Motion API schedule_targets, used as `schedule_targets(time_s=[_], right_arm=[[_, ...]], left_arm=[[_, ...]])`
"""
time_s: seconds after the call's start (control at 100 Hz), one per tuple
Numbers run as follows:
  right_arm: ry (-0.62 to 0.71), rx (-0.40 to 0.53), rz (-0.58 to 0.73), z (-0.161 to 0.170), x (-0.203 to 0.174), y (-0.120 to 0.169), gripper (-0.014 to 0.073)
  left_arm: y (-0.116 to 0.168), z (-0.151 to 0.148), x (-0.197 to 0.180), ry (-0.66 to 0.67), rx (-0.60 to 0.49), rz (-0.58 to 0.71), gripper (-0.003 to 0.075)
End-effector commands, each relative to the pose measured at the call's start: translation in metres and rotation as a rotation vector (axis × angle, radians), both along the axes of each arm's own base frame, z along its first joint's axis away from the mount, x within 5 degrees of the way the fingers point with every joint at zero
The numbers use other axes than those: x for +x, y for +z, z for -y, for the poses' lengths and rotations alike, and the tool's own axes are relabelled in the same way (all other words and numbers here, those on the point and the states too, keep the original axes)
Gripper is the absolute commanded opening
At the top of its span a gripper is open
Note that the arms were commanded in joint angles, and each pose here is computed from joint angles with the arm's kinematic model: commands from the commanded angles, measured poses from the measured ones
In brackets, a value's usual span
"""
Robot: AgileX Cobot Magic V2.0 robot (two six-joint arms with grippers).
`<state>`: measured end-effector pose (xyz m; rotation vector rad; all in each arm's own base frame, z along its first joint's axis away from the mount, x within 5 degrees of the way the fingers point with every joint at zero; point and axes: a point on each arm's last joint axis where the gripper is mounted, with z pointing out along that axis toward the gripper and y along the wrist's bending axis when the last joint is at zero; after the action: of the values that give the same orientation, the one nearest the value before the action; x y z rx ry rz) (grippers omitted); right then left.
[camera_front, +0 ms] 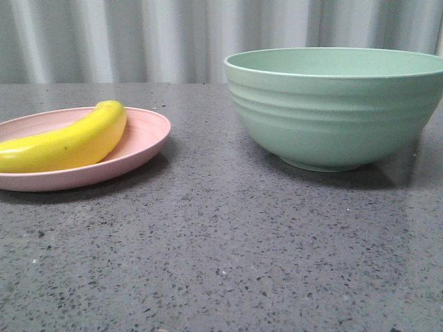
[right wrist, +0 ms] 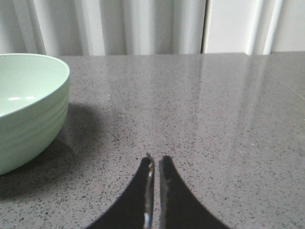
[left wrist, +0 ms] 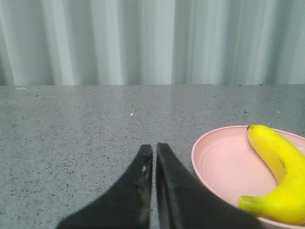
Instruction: Transfer banana from pink plate to green bowl
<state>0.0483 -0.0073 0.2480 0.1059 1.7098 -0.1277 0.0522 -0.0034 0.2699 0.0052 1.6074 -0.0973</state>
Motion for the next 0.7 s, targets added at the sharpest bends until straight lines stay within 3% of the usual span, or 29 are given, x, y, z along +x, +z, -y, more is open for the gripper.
schedule_targets(time_s=[0.0,0.22,0.35,0.42,0.57,0.61,0.69], right_arm=[[0.001,-0.005,0.020,0.000,0.003,0.029,-0.0064],[0.001,0.012,-0.091,0.003,0.021,0.046,-0.0064],[0.005,0.022,-0.064,0.003,0.025,0.051,-0.0064],[0.005,0.021,-0.060,0.003,0.025,0.051,-0.0064],[0.005,0.026,-0.089,0.003,0.026,0.045,-0.0064],[0.005,0.026,-0.092,0.003,0.026,0.044,-0.0064],[0.005,0.025,-0.085,0.003,0.026,0.043,-0.0064]], left_arm=[[0.032,0.000,0.007,0.001,-0.021,0.050,-0.0020],[0.059,0.002,0.034,0.000,-0.027,0.008,-0.0020],[0.061,0.003,0.048,-0.002,-0.046,-0.008,-0.0009],[0.061,0.004,0.054,-0.002,-0.064,-0.001,0.0071],[0.064,0.004,0.063,0.001,-0.081,0.045,0.0393],[0.064,0.004,0.065,0.001,-0.083,0.044,0.0434],[0.062,0.005,0.070,0.001,-0.105,0.031,0.0438]])
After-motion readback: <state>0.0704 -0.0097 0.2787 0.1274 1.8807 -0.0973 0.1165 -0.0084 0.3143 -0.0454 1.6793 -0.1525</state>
